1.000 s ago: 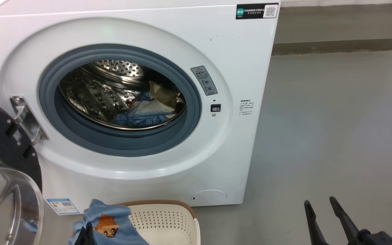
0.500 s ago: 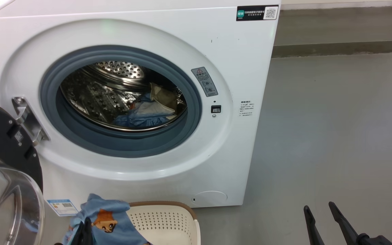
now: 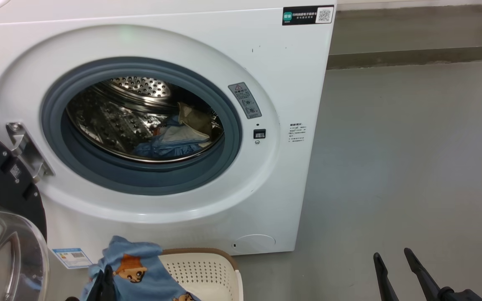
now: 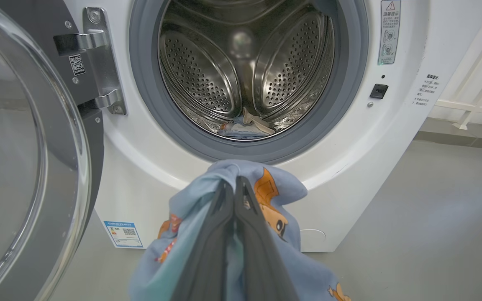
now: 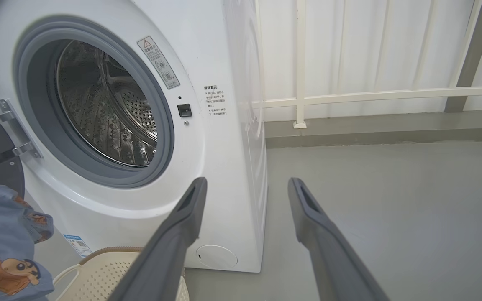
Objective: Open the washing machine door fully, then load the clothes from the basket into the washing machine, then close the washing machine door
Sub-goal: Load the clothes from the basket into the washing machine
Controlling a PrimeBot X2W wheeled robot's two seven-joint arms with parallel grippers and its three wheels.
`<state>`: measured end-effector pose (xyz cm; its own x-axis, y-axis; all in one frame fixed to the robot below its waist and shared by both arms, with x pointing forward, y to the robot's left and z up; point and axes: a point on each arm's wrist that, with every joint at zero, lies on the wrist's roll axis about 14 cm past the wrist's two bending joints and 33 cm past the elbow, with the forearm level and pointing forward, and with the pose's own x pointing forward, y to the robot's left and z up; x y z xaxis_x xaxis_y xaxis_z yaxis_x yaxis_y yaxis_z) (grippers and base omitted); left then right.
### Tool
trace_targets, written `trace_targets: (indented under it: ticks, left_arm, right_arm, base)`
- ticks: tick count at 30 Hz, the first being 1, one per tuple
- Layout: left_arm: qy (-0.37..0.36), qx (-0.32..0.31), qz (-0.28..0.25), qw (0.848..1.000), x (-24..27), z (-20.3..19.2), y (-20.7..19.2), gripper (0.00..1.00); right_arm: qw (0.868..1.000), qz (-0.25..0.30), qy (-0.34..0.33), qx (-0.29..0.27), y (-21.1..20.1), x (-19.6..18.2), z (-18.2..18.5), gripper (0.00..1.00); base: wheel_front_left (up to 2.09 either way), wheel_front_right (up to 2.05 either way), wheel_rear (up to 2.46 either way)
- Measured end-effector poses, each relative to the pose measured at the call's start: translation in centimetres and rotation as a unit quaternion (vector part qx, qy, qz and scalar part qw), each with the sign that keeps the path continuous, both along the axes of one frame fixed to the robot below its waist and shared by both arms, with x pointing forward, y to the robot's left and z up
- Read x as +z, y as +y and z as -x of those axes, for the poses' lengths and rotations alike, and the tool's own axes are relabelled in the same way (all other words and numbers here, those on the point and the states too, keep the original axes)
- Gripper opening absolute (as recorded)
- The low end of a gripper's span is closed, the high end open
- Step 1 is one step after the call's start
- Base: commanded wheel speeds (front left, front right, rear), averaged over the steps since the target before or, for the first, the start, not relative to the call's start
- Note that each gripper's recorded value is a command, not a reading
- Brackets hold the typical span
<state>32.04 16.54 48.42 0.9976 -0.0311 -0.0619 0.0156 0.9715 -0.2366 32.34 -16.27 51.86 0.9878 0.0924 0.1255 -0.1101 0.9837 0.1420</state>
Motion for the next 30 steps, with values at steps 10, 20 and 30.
trace_targets:
  ticks: [10, 20, 30]
  left_arm:
    - [0.007, -0.011, 0.005, 1.0, -0.3, -0.6, -0.8, 0.0]
    - [0.005, -0.014, 0.019, 1.0, 0.1, -3.6, -1.2, 0.0]
    - [-0.028, -0.031, 0.034, 0.999, 2.4, -10.6, -1.8, 0.0]
  right_arm:
    - [1.0, -0.002, 0.005, -0.011, -0.6, -0.3, 0.3, 1.0]
    - [0.999, -0.009, 0.013, -0.043, -2.4, -0.7, 1.3, 1.0]
    - [0.997, -0.018, 0.024, -0.075, -3.9, -1.2, 1.7, 1.0]
  base:
    - [0.0, 0.0, 0.0]
    - [0.0, 0.0, 0.0]
    - [0.0, 0.0, 0.0]
